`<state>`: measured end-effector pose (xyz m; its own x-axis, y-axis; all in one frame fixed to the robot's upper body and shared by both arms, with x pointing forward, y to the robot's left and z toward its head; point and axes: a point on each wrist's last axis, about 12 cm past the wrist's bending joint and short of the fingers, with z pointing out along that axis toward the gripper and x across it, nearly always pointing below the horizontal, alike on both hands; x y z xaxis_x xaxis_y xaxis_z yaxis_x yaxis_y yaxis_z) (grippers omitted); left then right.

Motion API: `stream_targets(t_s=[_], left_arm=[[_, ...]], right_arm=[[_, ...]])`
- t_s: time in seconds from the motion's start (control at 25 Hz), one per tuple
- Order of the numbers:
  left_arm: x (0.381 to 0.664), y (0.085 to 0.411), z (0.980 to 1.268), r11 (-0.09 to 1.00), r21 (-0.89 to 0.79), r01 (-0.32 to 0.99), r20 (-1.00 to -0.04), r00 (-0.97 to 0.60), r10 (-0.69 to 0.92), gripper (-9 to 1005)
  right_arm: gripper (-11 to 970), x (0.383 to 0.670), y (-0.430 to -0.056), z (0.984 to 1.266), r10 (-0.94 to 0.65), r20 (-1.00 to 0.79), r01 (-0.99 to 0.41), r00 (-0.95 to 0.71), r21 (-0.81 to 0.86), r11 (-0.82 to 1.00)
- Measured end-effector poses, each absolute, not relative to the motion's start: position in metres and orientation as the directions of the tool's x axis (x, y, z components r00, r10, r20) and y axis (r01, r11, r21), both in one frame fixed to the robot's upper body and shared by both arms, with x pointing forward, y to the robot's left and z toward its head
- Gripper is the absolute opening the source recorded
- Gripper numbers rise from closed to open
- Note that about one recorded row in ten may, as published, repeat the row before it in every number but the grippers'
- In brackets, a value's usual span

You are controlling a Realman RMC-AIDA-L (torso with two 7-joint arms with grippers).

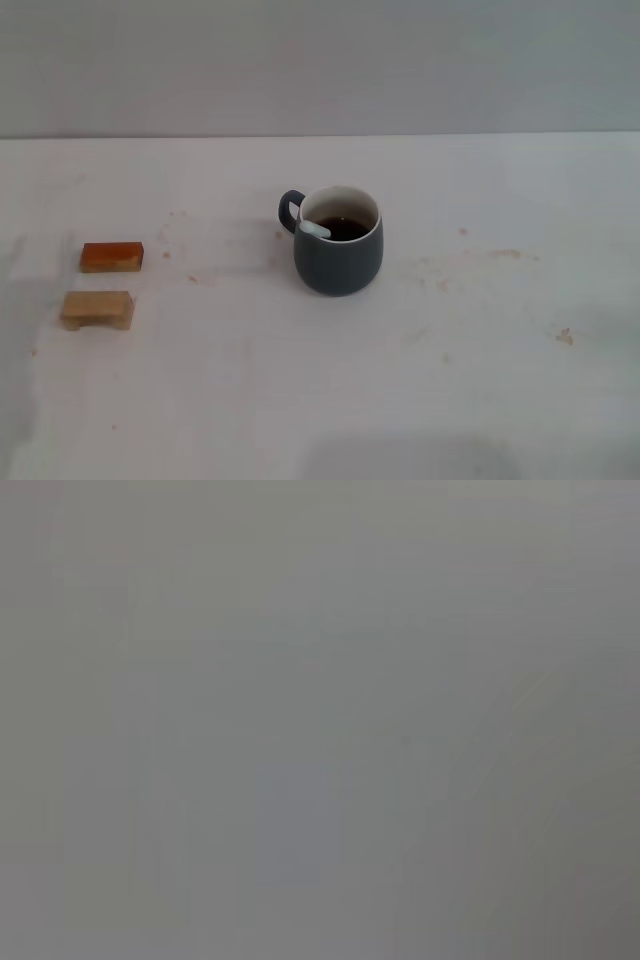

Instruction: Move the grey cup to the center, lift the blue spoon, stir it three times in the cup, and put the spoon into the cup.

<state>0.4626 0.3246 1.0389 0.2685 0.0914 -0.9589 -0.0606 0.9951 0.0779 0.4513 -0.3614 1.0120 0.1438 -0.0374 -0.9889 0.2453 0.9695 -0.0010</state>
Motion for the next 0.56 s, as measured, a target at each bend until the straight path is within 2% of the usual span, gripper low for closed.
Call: stream_targets(t_s=[0.44, 0.56], left_arm=[[0.452, 0.344, 1.022, 0.995, 0.037, -0.090, -0.983, 0.174, 0.052, 687], [0.452, 0.346, 1.021, 0.995, 0.035, -0.095, -0.984, 0.171, 0.051, 687]], right_arm=[[-1, 0.459, -0.358, 1.016, -0.039, -0.986, 0.225, 0.160, -0.002, 0.974], [-1, 0.462, -0.357, 1.017, -0.038, -0.985, 0.219, 0.166, 0.000, 0.976]])
